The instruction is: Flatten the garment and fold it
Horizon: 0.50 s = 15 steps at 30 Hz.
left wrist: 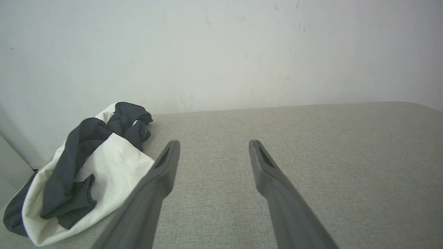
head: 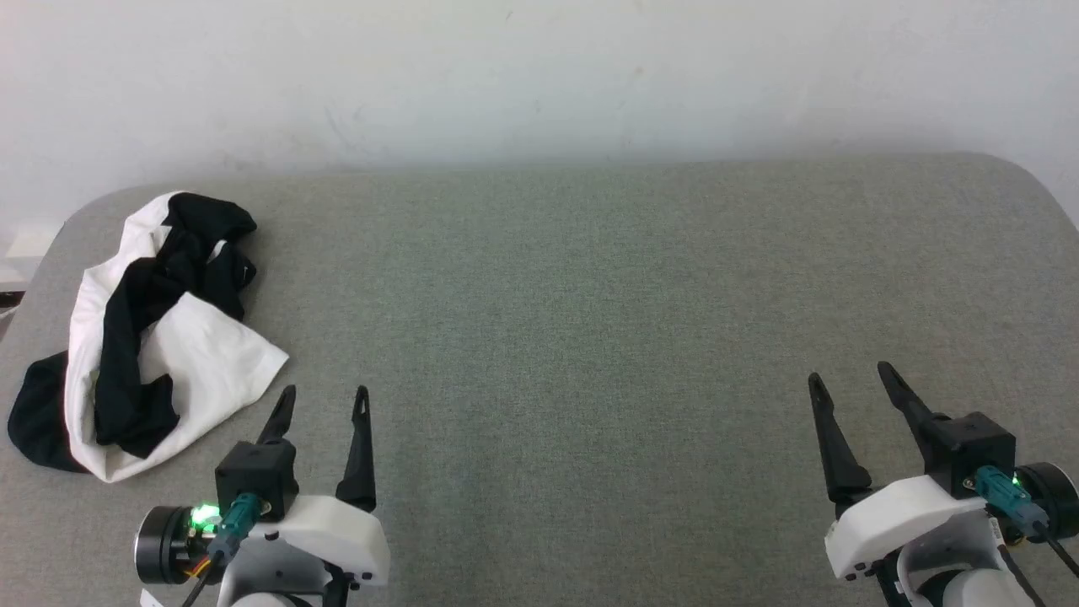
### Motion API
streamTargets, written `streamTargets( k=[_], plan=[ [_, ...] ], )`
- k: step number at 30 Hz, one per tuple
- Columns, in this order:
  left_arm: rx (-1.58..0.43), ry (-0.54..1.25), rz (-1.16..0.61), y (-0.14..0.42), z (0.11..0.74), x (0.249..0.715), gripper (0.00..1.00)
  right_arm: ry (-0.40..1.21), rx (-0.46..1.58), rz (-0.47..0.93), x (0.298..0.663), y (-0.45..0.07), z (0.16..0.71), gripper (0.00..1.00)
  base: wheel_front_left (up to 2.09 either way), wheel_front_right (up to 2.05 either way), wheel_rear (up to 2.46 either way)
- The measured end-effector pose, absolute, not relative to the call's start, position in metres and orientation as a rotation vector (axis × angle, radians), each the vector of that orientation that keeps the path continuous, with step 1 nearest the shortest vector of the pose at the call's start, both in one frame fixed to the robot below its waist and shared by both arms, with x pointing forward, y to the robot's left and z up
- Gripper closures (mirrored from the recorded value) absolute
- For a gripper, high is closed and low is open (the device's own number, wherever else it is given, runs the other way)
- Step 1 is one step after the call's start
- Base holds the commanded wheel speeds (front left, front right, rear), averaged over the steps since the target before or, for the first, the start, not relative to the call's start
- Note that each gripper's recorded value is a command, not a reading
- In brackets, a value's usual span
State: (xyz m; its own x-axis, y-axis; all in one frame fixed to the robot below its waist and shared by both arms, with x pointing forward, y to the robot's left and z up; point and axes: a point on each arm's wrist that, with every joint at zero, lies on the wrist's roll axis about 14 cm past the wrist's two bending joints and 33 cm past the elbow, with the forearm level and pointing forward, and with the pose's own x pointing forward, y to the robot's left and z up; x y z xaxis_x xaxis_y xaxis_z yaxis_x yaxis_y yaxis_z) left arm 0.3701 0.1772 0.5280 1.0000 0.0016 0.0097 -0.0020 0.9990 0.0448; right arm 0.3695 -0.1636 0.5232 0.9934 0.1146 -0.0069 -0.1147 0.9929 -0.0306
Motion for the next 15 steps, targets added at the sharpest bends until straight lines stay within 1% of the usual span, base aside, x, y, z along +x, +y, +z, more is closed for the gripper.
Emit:
streamTargets(
  k=[15],
  plan=[
    [0.044,-0.047,-0.010,0.1748,0.5344,0.3693,0.00,-0.026,-0.012,0.086,0.3701,-0.1734,0.5276,0.00,0.00,0.00,0.00]
  ],
)
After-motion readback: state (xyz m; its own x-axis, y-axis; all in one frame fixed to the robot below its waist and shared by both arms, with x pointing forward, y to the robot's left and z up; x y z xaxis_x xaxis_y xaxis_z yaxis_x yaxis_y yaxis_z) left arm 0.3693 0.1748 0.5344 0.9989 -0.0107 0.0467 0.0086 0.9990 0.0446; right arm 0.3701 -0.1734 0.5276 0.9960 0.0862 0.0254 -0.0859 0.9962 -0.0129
